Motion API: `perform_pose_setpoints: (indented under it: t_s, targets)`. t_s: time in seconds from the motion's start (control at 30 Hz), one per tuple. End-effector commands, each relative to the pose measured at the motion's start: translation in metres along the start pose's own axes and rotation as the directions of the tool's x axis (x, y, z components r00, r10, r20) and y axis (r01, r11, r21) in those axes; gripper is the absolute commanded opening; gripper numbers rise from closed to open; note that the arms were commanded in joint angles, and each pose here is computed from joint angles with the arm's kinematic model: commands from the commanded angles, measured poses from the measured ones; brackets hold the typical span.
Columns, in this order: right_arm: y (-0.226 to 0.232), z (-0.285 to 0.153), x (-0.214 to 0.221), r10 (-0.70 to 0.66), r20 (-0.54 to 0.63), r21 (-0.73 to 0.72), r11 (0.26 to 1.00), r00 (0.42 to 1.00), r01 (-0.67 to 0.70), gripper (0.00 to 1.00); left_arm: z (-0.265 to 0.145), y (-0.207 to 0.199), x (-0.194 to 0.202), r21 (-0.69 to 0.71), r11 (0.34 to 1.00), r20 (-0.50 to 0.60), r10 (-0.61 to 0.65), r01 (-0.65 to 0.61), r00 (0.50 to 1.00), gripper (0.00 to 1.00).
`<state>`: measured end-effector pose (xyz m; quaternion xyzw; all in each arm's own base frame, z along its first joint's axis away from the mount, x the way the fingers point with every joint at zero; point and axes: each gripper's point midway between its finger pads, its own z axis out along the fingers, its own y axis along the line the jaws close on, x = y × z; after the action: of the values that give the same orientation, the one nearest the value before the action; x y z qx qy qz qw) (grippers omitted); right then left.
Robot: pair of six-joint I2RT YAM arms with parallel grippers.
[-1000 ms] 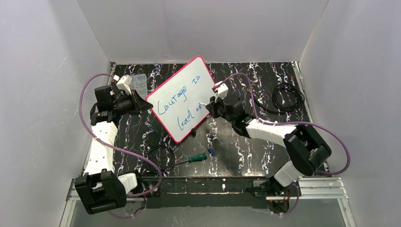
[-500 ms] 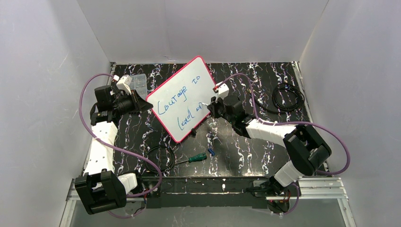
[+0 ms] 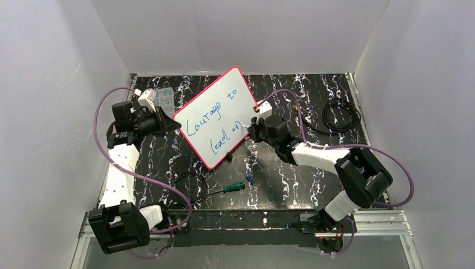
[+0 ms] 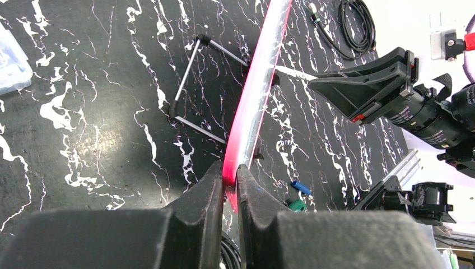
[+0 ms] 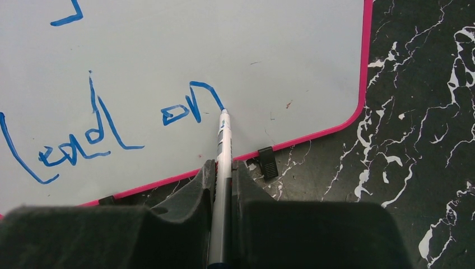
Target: Write a sentence on the whiteboard
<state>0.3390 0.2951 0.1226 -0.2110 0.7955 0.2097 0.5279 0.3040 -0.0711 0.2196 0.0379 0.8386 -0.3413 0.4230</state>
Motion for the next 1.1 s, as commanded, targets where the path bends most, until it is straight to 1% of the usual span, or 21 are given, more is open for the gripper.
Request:
perform_pose_setpoints:
  t_s: [0.0, 0.2, 0.53, 1.07]
  targets:
    - [-0.008, -0.004, -0.006, 0.006, 0.022, 0.046, 0.999, 1.000, -0.007, 0.01, 0.000, 0.000, 0.005, -0.002, 1.000, -0.008, 0.019, -0.019, 1.000, 0.00]
    - [-0.021, -0.011, -0.015, 0.019, 0.061, 0.116, 0.993, 0.998, -0.026, 0.01, 0.000, 0.000, 0.005, -0.001, 1.000, -0.006, 0.020, -0.020, 1.000, 0.00]
    - [-0.019, -0.008, -0.022, 0.024, 0.092, 0.101, 0.994, 0.995, -0.033, 0.01, 0.000, -0.001, 0.005, 0.001, 1.000, -0.004, 0.020, -0.020, 1.000, 0.00]
    - [-0.013, 0.013, -0.014, 0.031, 0.074, 0.068, 0.997, 0.997, -0.036, 0.01, 0.000, -0.001, 0.005, 0.003, 1.000, -0.005, 0.021, -0.021, 1.000, 0.00]
